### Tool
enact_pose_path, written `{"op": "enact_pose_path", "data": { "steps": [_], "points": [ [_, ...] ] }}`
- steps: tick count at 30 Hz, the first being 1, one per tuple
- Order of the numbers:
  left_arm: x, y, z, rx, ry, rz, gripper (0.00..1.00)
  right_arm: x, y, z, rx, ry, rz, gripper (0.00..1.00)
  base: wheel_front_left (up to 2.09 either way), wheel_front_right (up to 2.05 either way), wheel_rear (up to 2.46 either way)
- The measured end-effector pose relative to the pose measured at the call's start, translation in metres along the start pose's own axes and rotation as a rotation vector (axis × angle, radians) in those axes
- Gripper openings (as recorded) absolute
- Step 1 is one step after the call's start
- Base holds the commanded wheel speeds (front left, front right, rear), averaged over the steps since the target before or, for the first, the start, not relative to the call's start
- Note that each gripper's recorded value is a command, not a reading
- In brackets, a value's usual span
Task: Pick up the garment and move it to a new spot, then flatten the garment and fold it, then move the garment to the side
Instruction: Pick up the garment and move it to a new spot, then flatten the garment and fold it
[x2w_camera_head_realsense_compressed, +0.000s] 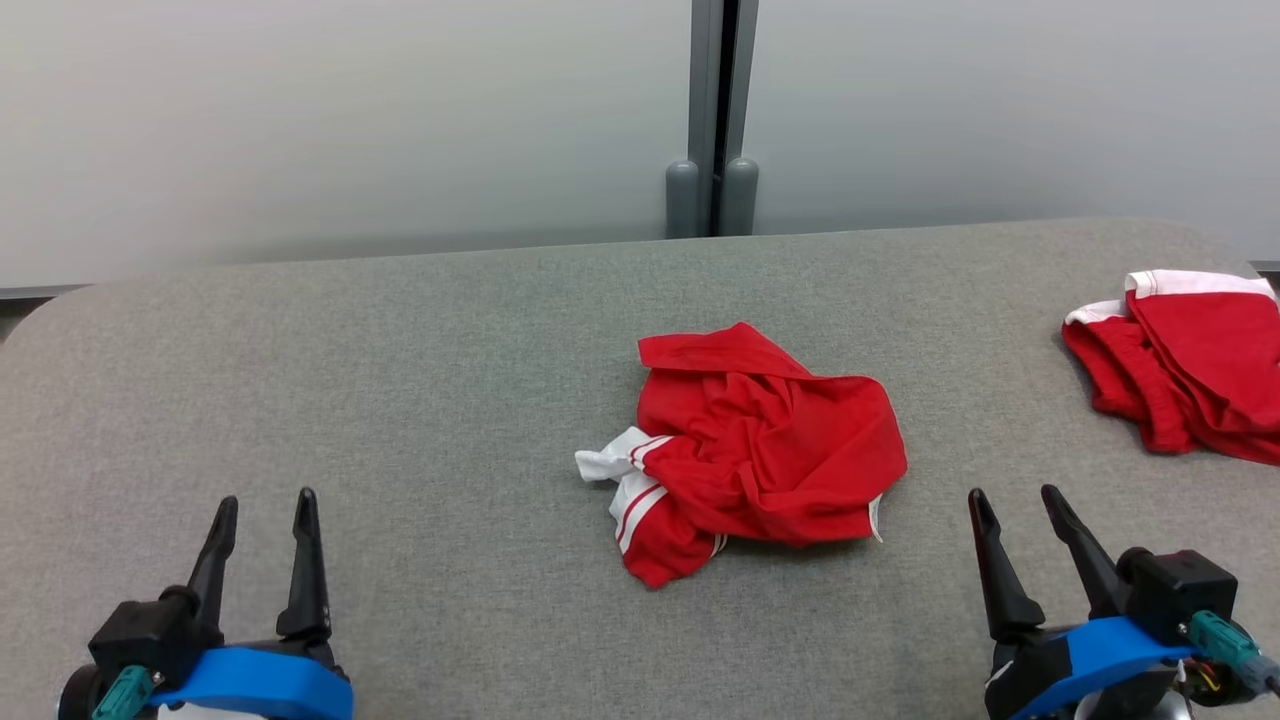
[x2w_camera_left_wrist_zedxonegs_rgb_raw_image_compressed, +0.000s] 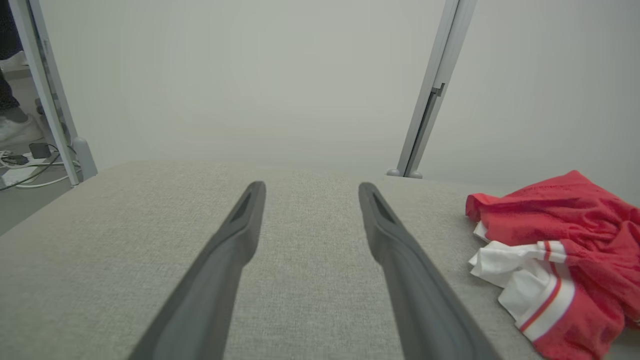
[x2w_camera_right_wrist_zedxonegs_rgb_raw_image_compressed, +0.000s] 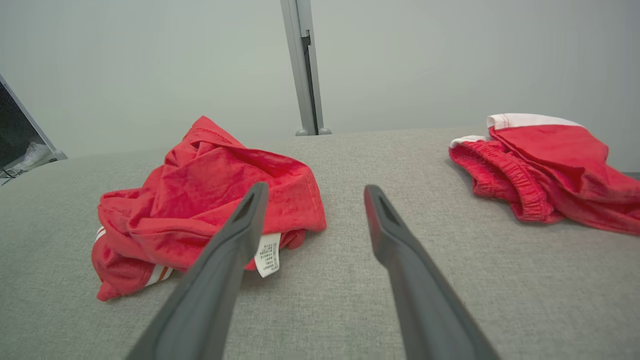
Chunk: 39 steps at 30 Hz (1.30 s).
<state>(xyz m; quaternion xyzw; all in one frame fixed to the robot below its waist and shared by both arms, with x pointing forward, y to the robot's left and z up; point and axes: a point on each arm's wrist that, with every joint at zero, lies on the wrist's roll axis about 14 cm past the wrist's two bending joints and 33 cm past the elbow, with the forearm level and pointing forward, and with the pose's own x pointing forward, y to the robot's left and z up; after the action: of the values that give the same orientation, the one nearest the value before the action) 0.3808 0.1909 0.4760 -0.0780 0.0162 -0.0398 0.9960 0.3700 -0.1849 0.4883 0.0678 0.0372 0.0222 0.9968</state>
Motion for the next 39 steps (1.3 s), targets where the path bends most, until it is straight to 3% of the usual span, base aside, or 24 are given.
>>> {"op": "enact_pose_path", "data": {
  "steps": [28,33,39],
  "points": [
    [-0.003,-0.001,-0.009,0.036,0.067,-0.017,1.00,0.001,0.005,-0.011,0.018,0.026,0.014,1.00,0.00,0.00,0.00],
    [0.023,-0.031,-0.005,0.071,0.091,-0.133,1.00,0.007,0.009,-0.016,0.017,0.040,0.026,1.00,0.00,0.00,0.00],
    [0.039,-0.088,-0.049,0.088,0.251,-0.329,1.00,0.015,0.011,-0.021,0.018,0.053,0.033,1.00,0.00,0.00,0.00]
  ]
}}
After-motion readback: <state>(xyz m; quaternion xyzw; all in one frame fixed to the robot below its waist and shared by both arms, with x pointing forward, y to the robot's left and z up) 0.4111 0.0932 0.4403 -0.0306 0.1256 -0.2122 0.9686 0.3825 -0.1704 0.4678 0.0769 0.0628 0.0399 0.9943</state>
